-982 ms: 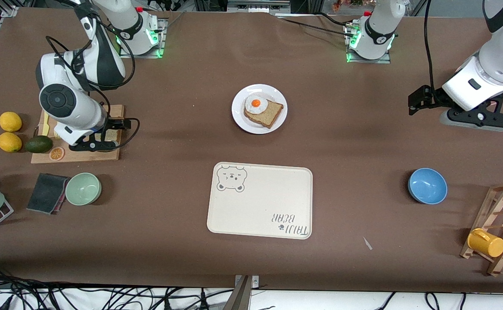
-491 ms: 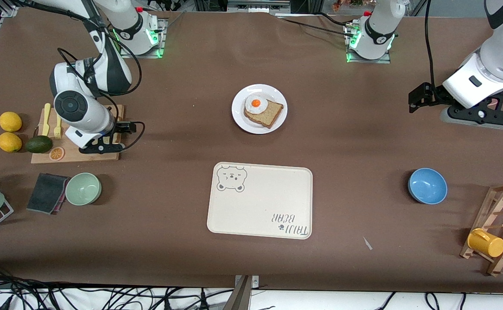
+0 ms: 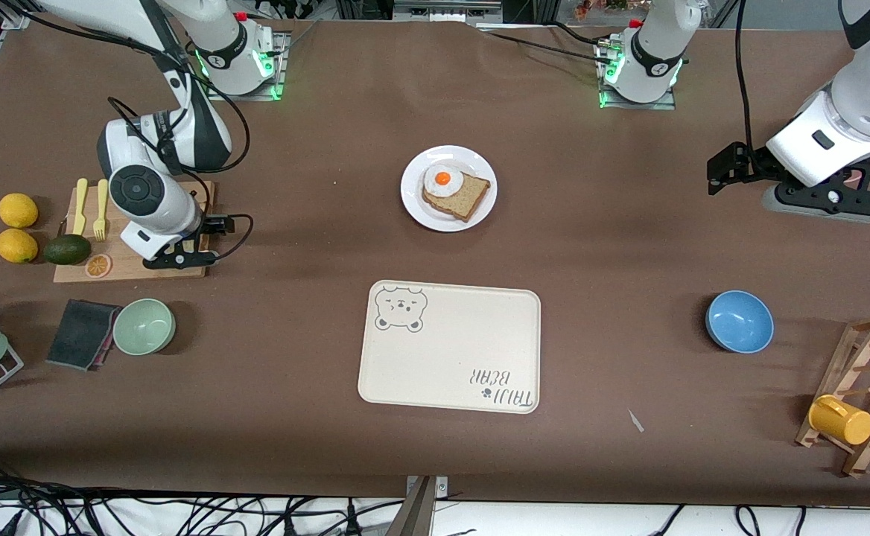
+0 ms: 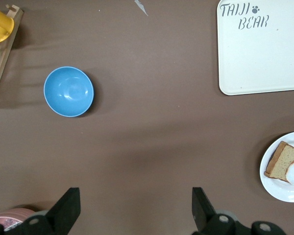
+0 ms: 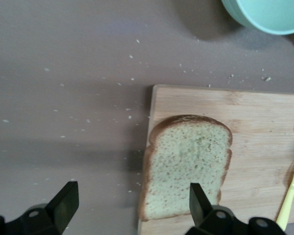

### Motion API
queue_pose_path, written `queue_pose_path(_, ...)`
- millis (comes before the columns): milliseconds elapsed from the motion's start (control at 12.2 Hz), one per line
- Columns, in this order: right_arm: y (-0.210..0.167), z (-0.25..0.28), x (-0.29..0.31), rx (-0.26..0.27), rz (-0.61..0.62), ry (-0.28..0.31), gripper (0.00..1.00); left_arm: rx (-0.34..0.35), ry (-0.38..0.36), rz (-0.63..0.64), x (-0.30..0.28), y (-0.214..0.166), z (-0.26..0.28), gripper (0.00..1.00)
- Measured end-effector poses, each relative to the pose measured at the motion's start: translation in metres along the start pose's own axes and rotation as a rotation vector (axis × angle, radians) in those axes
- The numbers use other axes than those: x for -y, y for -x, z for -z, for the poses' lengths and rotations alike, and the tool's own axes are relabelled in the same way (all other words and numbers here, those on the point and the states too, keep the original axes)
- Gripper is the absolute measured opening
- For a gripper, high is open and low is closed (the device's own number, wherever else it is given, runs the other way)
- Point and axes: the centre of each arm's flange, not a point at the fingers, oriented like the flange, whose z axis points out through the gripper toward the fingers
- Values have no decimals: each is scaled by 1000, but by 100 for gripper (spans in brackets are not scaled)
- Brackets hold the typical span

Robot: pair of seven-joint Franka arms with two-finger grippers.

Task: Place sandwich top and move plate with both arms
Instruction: 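Lower the right gripper and grasp the bread slice by its edge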

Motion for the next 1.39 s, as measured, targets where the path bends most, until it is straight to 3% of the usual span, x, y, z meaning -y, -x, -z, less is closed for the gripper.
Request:
queue_pose_path(491, -2, -33, -1, 48, 4, 15, 96, 0, 0, 2, 1, 0, 0, 100)
queue_pose_path(818, -4, -48, 2, 58, 10, 16, 85, 0, -1, 3, 2, 0, 0, 100)
queue_pose_path(982, -4, -48, 2, 57, 10, 16, 67, 0, -1, 3, 2, 0, 0, 100)
queue_pose_path(1063, -4, -48, 2, 57, 10, 16, 66, 0, 0, 4, 2, 0, 0, 100)
queue_pose_path(1145, -4, -48, 2, 57, 10, 16, 55, 0, 0, 4, 3, 0, 0, 100)
queue_pose_path(1391, -4, -48, 1, 57, 10, 16, 44, 0, 0, 5, 3, 0, 0, 100)
